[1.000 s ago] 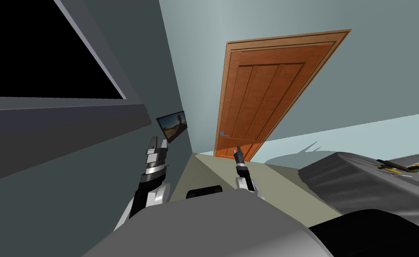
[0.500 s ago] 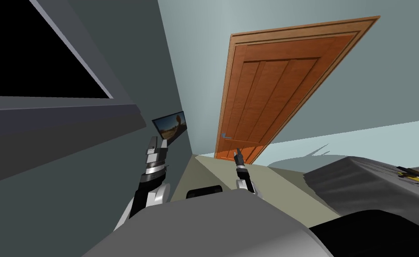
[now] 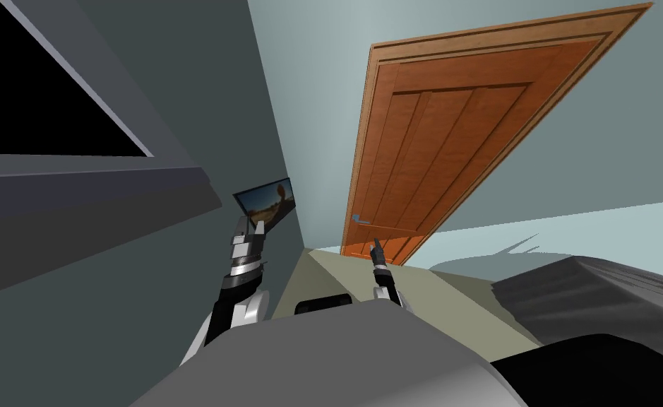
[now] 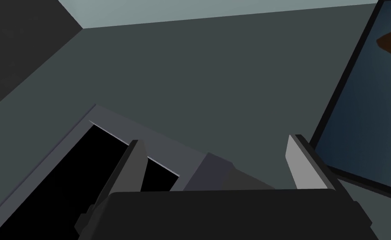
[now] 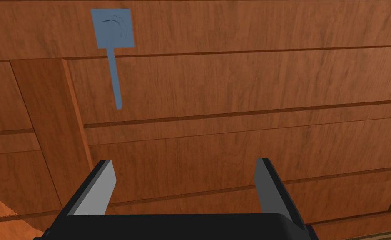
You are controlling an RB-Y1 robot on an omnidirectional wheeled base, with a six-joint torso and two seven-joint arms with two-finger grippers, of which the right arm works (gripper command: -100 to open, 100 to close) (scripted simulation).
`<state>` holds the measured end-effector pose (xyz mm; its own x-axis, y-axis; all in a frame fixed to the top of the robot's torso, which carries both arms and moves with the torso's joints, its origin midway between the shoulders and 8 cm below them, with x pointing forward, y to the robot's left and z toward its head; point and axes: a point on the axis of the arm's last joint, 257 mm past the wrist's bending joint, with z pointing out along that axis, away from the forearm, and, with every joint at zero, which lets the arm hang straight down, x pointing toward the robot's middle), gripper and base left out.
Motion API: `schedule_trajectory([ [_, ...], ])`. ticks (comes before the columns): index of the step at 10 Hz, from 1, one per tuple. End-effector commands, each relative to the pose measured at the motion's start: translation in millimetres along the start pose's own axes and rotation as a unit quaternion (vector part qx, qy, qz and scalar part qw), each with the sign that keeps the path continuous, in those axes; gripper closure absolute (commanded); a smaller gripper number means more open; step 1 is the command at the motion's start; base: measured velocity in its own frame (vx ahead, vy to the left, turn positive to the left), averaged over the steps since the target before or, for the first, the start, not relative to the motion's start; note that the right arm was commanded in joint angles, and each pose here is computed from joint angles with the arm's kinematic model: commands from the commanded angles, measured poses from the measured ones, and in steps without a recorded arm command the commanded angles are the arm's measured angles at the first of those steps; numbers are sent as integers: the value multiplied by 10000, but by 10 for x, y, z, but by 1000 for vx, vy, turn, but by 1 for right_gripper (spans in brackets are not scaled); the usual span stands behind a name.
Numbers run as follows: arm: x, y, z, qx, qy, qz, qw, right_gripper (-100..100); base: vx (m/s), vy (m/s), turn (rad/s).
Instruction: Pull the door open
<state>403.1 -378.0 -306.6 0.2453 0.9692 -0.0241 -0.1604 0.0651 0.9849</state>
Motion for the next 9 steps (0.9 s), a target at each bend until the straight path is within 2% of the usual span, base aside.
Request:
schedule_trajectory([
  [1,-38,-103,-61,102,-29,5,9999,-100,133,-4,12],
  [3,-80,-297,-134,303,-89,21,9995,-100,150,-3,18],
  [9,-148,-681,-314,718,-217,73,9972,-100,169,-8,15],
])
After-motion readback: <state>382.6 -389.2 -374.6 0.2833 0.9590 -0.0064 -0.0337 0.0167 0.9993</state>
